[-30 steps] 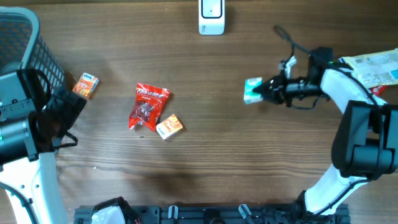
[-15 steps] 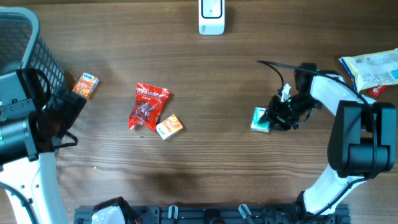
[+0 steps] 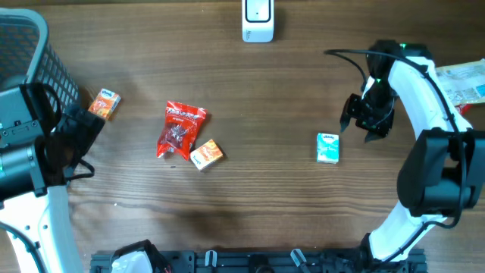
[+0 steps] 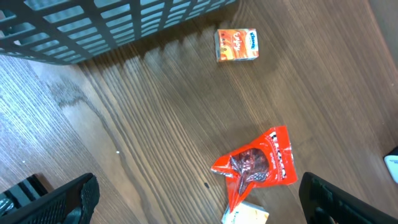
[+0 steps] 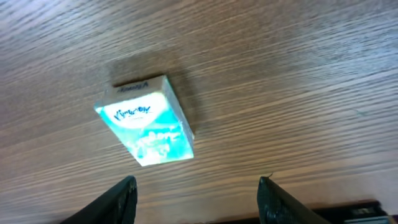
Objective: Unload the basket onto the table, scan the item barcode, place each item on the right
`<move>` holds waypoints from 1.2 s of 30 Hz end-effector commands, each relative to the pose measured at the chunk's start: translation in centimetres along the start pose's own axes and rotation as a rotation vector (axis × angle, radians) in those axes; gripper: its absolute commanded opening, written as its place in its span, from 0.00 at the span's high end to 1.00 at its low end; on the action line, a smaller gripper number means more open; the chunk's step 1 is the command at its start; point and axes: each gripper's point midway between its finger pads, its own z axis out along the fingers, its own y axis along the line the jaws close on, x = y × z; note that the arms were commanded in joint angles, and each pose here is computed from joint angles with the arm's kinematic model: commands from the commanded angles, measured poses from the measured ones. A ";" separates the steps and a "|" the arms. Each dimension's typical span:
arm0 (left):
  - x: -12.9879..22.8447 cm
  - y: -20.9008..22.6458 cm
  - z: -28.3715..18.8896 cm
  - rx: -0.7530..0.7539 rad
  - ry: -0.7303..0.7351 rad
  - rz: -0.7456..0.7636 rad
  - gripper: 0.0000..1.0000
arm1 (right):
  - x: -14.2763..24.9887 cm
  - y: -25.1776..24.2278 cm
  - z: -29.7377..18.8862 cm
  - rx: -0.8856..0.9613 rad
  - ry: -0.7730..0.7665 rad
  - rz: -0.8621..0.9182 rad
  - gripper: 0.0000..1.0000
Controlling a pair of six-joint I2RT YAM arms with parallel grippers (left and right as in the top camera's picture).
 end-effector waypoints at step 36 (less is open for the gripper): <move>-0.3 -0.2 0.0 0.012 -0.006 -0.008 0.00 | 3.7 5.2 7.8 0.460 -0.353 -0.203 0.24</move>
